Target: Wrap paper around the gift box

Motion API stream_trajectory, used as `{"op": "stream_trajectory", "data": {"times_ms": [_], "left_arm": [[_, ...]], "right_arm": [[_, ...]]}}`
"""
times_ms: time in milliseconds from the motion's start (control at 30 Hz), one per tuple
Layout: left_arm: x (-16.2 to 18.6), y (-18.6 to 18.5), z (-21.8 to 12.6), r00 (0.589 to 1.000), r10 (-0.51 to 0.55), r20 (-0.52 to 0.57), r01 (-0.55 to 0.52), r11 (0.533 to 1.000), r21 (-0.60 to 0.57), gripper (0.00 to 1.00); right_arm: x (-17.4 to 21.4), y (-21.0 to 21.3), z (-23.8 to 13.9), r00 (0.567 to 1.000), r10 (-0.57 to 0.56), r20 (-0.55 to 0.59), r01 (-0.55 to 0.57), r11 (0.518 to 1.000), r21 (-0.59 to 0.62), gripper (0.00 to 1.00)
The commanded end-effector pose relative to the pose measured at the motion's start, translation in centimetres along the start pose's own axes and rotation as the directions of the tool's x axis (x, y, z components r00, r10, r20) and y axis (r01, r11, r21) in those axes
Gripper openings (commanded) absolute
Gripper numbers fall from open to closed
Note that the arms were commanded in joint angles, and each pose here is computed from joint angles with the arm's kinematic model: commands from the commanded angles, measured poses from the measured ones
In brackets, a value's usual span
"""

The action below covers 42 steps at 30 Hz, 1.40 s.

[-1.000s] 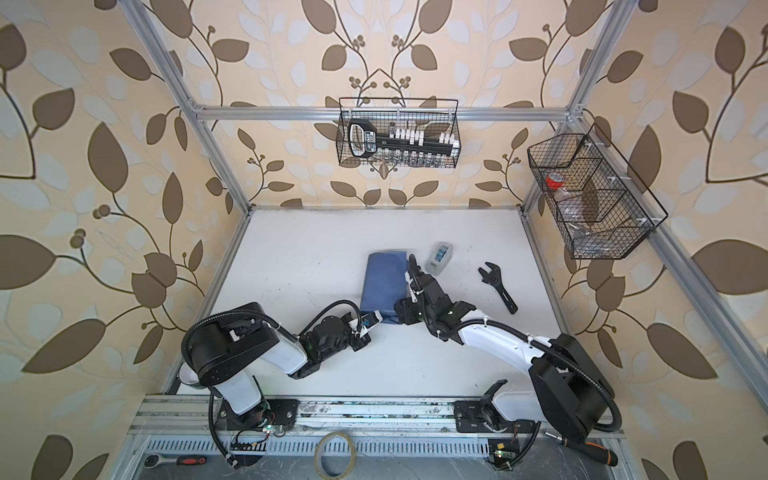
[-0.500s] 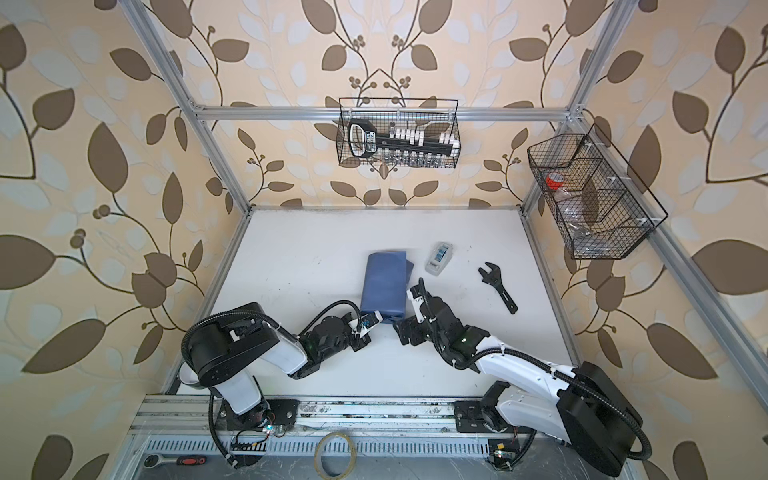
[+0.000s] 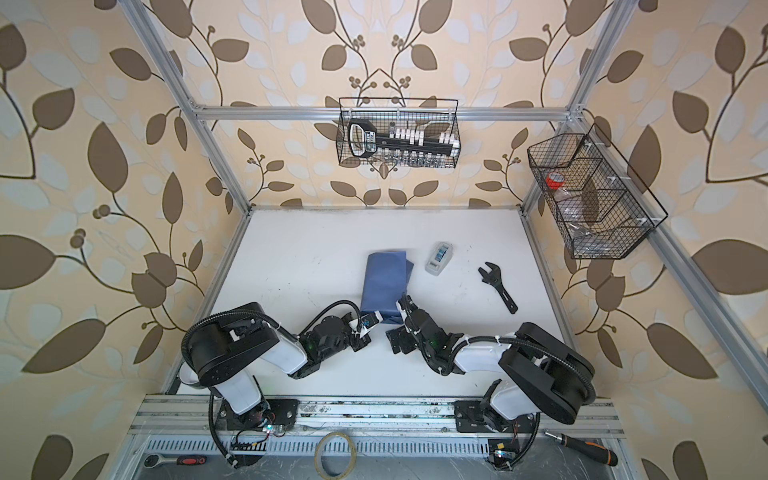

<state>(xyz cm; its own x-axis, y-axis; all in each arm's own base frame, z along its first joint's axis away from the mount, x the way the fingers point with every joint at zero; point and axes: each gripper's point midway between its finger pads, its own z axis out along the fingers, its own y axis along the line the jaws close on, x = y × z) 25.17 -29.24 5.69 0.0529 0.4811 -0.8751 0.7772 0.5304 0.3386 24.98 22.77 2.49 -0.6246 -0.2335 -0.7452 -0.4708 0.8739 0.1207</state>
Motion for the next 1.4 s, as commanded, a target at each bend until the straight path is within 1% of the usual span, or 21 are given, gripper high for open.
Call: {"op": "stream_trajectory", "data": {"times_ms": [0, 133, 433, 867, 1200, 1367], "left_arm": [[-2.3, 1.1, 0.2, 0.997, -0.015, 0.072, 0.016, 1.0, -0.022, 0.0], [-2.3, 1.0, 0.3, 0.997, -0.015, 0.075, 0.016, 1.0, -0.018, 0.0], [-2.3, 1.0, 0.3, 0.997, -0.018, 0.074, 0.019, 1.0, -0.015, 0.0], [-2.1, 0.8, 0.5, 0.998, -0.018, 0.067, 0.019, 1.0, -0.004, 0.0], [-2.1, 0.7, 0.7, 0.998, -0.018, 0.058, 0.017, 1.0, 0.005, 0.0], [-2.0, 0.6, 0.8, 0.998, -0.02, 0.051, 0.02, 1.0, 0.01, 0.0]], "right_arm": [[-2.1, 0.2, 0.3, 0.996, -0.037, 0.082, 0.036, 0.999, 0.017, 0.95], [-2.4, 0.2, 0.4, 0.993, -0.063, 0.096, 0.061, 0.998, 0.021, 0.93], [-2.9, 0.6, 0.6, 0.989, -0.092, 0.113, 0.091, 0.996, 0.011, 0.84], [-3.5, 0.4, 1.1, 0.987, -0.109, 0.118, 0.105, 0.994, 0.04, 0.76], [-3.8, 0.3, 1.1, 0.986, -0.111, 0.126, 0.106, 0.993, 0.048, 0.64], [-3.8, 0.2, 1.1, 0.986, -0.11, 0.128, 0.104, 0.993, 0.055, 0.62]]}}
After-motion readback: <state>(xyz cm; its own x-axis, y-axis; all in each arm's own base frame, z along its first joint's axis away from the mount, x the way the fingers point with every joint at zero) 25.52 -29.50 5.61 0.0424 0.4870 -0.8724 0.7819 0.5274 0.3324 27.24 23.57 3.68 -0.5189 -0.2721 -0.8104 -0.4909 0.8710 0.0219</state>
